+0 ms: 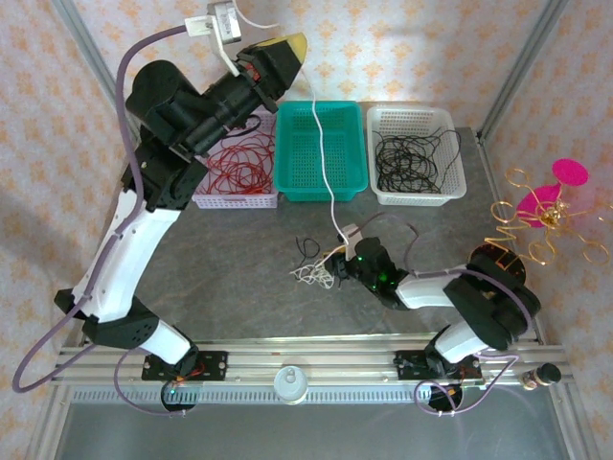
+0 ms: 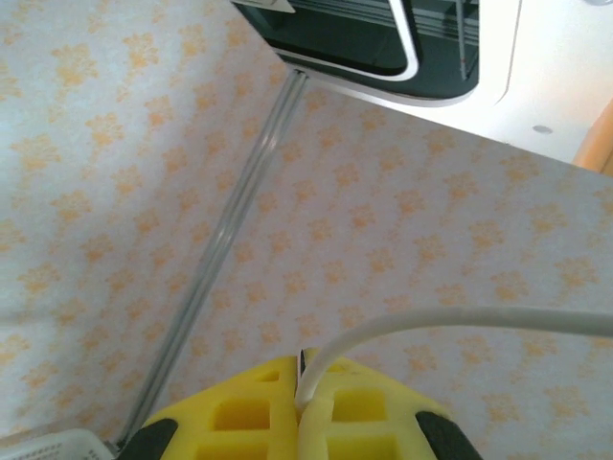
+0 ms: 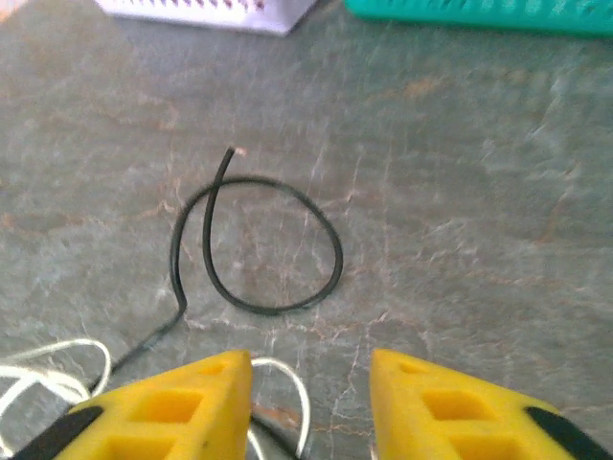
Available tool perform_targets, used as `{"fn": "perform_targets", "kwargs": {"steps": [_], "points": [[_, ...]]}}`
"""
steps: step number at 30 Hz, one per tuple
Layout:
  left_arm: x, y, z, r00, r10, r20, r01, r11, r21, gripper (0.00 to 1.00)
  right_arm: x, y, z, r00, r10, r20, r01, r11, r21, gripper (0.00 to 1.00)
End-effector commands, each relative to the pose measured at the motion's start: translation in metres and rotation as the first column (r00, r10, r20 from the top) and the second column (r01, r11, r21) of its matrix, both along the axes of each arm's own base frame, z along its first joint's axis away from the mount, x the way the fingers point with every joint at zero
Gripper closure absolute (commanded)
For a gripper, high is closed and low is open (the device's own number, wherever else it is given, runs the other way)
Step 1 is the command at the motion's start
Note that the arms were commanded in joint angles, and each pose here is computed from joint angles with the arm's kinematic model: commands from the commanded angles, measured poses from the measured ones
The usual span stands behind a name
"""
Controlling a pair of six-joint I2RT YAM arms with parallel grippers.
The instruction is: Untangle the cables
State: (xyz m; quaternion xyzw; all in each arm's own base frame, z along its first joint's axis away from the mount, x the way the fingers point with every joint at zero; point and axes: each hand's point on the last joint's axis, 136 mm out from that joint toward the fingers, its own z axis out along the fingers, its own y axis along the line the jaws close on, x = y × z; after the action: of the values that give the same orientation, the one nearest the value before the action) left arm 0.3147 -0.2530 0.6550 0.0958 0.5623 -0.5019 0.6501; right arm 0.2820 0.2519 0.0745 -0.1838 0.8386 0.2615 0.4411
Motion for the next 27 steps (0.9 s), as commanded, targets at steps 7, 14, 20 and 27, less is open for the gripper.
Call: {"fn": "perform_targets", "kwargs": {"steps": [7,14,20,27], "points": [[0.065,0.017,-0.01,0.975,0.213,0.056,-0.214,0.977,0.016,1.0,0.009,-0.052,0.071,0.965,-0.251,0.072,0.251,0.968,0.007,0.52],[0.098,0.016,0.003,0.954,0.267,0.135,-0.266,0.964,-0.027,1.0,0.001,-0.08,0.115,0.938,-0.342,0.053,0.34,0.94,0.04,0.51],[0.137,0.023,-0.006,0.91,0.367,0.194,-0.362,0.93,-0.062,1.0,-0.008,-0.096,0.147,0.912,-0.404,0.067,0.392,0.909,0.144,0.49],[0.216,0.007,-0.093,0.915,0.387,0.116,-0.391,0.92,0.012,1.0,-0.01,-0.108,0.153,0.883,-0.468,-0.023,0.468,0.877,0.107,0.49]]}}
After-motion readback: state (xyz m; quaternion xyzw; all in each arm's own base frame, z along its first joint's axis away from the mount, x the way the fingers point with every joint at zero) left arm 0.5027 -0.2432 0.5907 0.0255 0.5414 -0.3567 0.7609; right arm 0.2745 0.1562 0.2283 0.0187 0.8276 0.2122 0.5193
